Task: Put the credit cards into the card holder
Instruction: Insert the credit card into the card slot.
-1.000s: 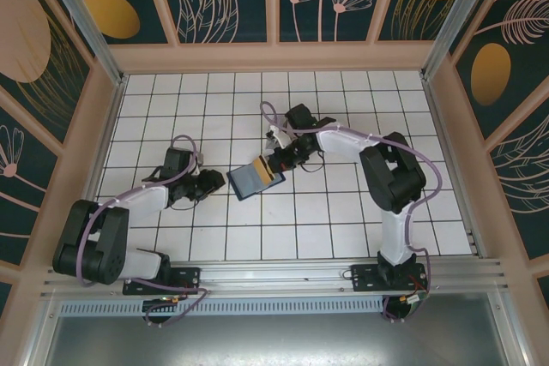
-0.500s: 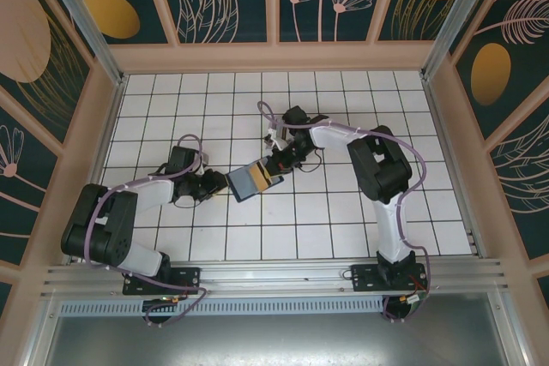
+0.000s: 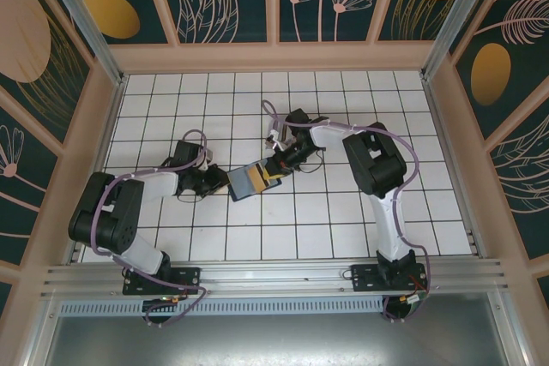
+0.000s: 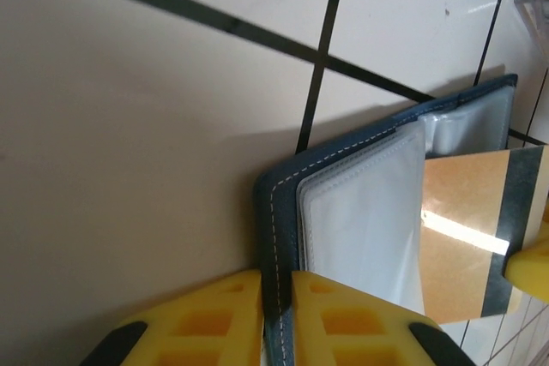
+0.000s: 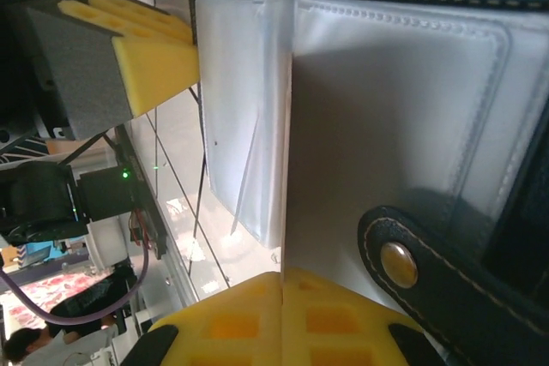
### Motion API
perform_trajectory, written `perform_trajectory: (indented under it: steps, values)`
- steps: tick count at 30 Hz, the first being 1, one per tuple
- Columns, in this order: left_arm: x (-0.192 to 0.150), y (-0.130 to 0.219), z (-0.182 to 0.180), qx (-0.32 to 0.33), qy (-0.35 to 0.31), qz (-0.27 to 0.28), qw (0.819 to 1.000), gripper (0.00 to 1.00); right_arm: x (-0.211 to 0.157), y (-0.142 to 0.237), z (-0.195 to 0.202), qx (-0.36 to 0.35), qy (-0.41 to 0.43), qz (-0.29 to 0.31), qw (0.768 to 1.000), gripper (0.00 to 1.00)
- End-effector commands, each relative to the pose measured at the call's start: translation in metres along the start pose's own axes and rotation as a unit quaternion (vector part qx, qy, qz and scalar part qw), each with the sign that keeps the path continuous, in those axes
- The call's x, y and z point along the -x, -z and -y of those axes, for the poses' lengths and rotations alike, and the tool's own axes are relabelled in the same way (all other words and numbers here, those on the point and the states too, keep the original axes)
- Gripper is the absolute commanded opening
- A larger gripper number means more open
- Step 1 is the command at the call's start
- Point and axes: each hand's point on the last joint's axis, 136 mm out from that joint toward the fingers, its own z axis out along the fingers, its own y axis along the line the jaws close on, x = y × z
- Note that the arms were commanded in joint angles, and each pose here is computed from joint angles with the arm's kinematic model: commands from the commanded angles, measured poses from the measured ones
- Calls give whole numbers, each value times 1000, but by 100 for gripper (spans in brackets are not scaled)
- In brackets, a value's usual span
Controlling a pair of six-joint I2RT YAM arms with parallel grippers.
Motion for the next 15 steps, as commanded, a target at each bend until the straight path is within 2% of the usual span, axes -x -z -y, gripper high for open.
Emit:
perform_trajectory:
  steps: [1,5,15]
  values:
    - [8,-4,-1,19,-16,4,1000,14,-1,-6,2,27,-9,-6,1000,0]
    - [10,-8,-5,30,-18,-1,999,9,0,-7,-3,46,-7,2,999,0]
    - [15,-11,-16,66,-29,-4,997,8,3,-5,-10,62,-16,12,998,0]
